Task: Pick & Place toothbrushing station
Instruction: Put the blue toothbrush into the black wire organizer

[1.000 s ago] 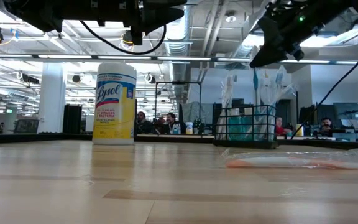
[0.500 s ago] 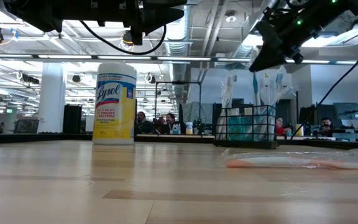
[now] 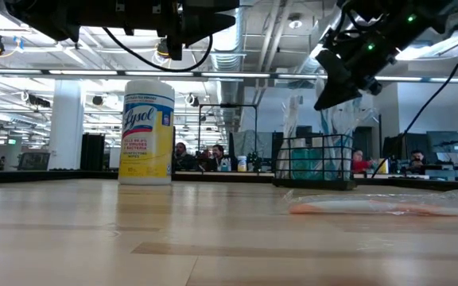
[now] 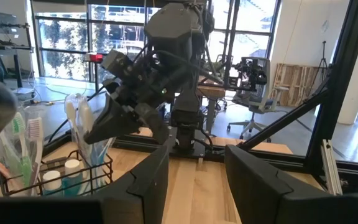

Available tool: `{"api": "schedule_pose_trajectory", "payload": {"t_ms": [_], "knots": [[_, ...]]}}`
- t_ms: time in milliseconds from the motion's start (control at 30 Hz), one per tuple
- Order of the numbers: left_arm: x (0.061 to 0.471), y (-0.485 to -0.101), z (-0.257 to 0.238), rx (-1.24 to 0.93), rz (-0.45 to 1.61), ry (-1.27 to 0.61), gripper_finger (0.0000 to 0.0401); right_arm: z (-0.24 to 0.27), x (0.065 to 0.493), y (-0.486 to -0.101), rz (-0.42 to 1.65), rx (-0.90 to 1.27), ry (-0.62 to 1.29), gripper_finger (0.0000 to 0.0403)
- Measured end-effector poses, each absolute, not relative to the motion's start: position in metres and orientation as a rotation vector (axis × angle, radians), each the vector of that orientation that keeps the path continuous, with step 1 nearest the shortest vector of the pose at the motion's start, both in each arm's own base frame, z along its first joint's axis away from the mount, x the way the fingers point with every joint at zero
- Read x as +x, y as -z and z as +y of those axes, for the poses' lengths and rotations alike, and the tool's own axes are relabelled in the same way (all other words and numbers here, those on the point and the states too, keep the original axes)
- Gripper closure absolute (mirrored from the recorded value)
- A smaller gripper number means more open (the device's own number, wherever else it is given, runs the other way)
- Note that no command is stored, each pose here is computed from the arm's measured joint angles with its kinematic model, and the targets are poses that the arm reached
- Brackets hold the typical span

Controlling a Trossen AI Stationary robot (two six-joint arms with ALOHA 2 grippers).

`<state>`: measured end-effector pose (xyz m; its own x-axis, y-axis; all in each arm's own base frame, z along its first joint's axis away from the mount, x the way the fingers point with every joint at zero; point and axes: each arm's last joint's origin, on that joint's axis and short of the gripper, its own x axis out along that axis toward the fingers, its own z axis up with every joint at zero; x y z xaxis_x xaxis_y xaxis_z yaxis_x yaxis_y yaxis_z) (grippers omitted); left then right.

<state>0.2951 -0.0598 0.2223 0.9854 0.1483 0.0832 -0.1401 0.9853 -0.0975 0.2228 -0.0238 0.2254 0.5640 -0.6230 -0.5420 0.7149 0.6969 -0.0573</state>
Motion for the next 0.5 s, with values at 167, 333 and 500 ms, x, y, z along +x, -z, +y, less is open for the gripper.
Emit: {"api": "schedule_pose_trajectory", "payload": {"t_ms": [167,333,500], "knots": [[0.295,-0.222,-0.06,-0.091,-0.09,-0.145,0.0251,-0.026,0.223,-0.223,0.568,0.181,0.801,0.0401],[0.295,-0.222,-0.06,-0.092,-0.09,-0.145,0.0251,-0.029,0.211,-0.21,0.538,0.216,0.815,0.0401],[0.295,-0.222,-0.06,-0.092,-0.091,-0.145,0.0251,-0.029,0.204,-0.204,0.479,0.236,0.807,0.0397]]}}
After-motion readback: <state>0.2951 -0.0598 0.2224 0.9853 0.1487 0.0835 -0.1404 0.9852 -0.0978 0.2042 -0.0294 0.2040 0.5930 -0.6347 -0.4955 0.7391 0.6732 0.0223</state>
